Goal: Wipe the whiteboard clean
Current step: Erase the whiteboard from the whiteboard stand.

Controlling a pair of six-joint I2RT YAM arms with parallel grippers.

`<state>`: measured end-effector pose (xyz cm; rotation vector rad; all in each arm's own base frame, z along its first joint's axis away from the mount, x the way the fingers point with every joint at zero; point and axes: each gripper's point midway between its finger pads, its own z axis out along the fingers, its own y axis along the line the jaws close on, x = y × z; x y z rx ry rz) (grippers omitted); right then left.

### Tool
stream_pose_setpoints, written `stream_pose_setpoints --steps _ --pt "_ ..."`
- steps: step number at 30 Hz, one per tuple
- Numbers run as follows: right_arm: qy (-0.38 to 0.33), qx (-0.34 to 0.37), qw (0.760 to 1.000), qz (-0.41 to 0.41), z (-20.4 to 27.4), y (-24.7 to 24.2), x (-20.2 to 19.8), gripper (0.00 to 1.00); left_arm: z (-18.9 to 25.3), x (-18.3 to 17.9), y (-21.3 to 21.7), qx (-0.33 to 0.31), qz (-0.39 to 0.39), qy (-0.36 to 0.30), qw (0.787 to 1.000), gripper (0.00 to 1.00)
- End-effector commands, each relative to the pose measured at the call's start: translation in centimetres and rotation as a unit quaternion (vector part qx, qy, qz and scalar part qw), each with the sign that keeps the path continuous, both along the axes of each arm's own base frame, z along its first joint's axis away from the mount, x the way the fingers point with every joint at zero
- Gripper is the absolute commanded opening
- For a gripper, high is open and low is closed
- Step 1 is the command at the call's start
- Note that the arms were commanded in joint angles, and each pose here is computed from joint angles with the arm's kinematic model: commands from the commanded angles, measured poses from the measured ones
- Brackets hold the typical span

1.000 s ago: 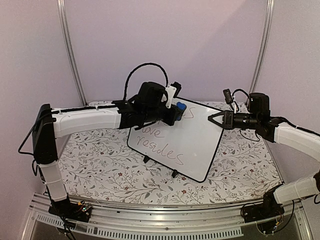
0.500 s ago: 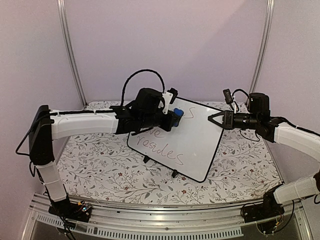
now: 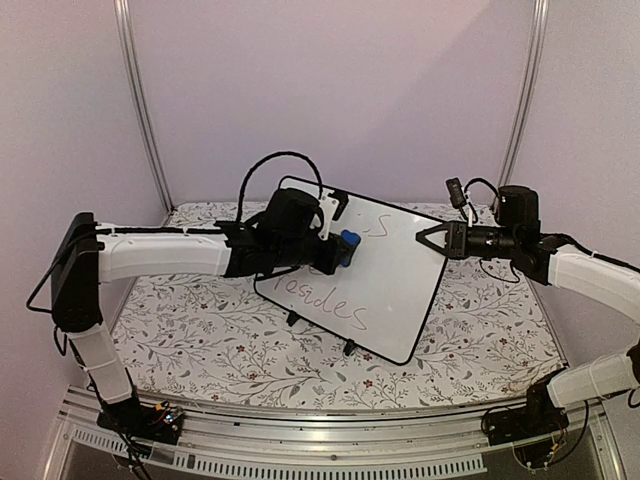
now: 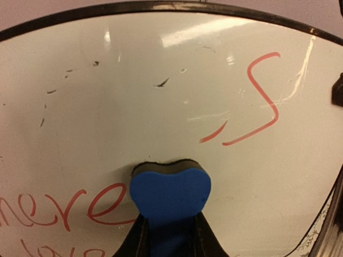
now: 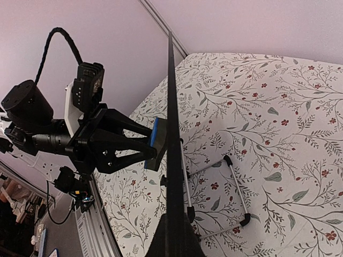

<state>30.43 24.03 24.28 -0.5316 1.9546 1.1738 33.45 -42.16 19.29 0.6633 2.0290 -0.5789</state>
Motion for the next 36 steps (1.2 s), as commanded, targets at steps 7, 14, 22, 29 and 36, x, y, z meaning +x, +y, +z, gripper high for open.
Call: stream_pose_setpoints --steps 7,14,22,29,36 --pt "-0.014 -0.023 0.996 0.084 -1.2 1.9 -3.2 0.00 0.8 1.6 -2.2 0.018 -0.009 -0.020 1.000 0.00" --pt "-0.014 -0.023 0.996 0.084 -1.2 1.9 -3.2 0.00 1.8 2.8 -2.7 0.011 0.001 -0.037 0.999 0.00" --pt "-0.016 -0.024 0.996 0.083 -1.1 1.9 -3.1 0.00 0.2 0.7 -1.9 0.009 -0.015 -0.011 1.000 0.00" --pt "-0.015 -0.024 0.996 0.084 -1.1 1.9 -3.1 0.00 -2.1 -1.7 -1.2 0.018 -0.026 0.009 0.999 0.00" --pt "-0.014 -0.023 0.996 0.084 -1.1 1.9 -3.1 0.00 -1.7 -1.9 -1.6 0.017 -0.024 -0.002 1.000 0.00"
